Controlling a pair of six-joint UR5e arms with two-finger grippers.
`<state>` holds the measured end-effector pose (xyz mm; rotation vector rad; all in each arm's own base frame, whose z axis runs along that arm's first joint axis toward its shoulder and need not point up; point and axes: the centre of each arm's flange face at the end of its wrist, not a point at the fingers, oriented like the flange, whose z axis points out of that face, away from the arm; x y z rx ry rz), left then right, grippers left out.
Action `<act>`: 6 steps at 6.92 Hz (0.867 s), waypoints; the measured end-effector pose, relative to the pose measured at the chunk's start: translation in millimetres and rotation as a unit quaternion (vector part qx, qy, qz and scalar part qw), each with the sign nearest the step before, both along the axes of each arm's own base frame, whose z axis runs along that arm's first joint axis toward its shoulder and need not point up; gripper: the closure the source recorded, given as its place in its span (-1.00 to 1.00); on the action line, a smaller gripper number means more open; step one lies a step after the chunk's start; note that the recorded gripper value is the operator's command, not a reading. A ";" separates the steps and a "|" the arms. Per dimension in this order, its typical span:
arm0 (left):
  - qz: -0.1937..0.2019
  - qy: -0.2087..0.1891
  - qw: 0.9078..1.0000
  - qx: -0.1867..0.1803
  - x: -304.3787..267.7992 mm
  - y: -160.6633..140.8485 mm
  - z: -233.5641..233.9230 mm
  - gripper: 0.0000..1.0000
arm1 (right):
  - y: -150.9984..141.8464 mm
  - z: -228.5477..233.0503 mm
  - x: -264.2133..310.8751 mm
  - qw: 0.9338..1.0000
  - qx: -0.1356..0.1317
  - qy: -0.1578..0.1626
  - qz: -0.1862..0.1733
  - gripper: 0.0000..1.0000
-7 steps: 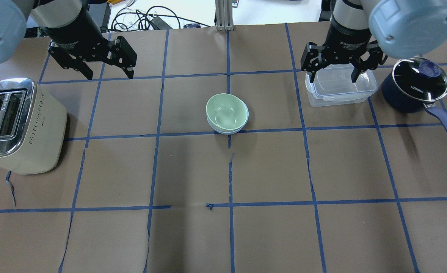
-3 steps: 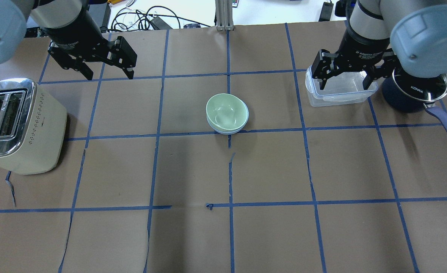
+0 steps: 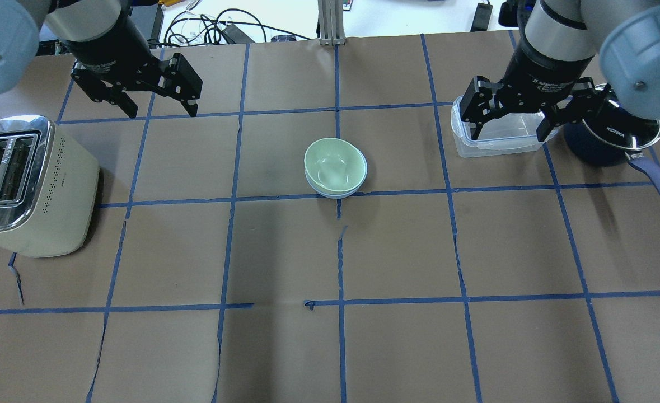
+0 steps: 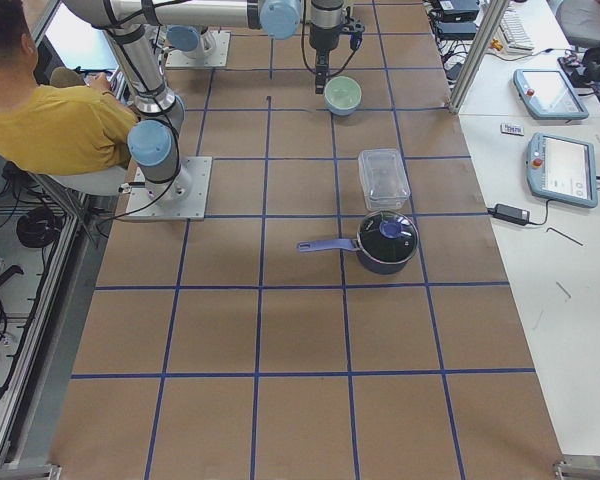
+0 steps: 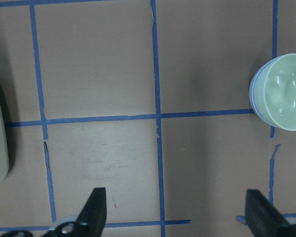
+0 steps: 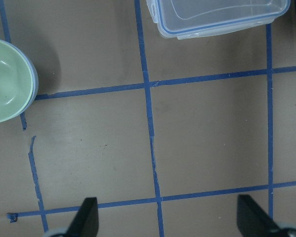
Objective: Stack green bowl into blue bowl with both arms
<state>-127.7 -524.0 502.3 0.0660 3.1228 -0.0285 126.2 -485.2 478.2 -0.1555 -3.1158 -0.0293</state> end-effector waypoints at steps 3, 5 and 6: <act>0.000 0.000 1.000 0.000 0.0 0.0 0.0 -1.00 | 4.8 4.8 0.2 1.000 0.000 -0.001 0.000 -1.00; 0.000 0.000 1.000 0.000 0.0 0.0 0.1 -1.00 | 5.9 4.5 0.2 1.000 0.000 -0.001 -0.001 -1.00; 0.000 0.000 1.000 0.000 0.0 0.0 0.1 -1.00 | 6.1 3.5 0.7 1.000 0.001 -0.001 -0.001 -1.00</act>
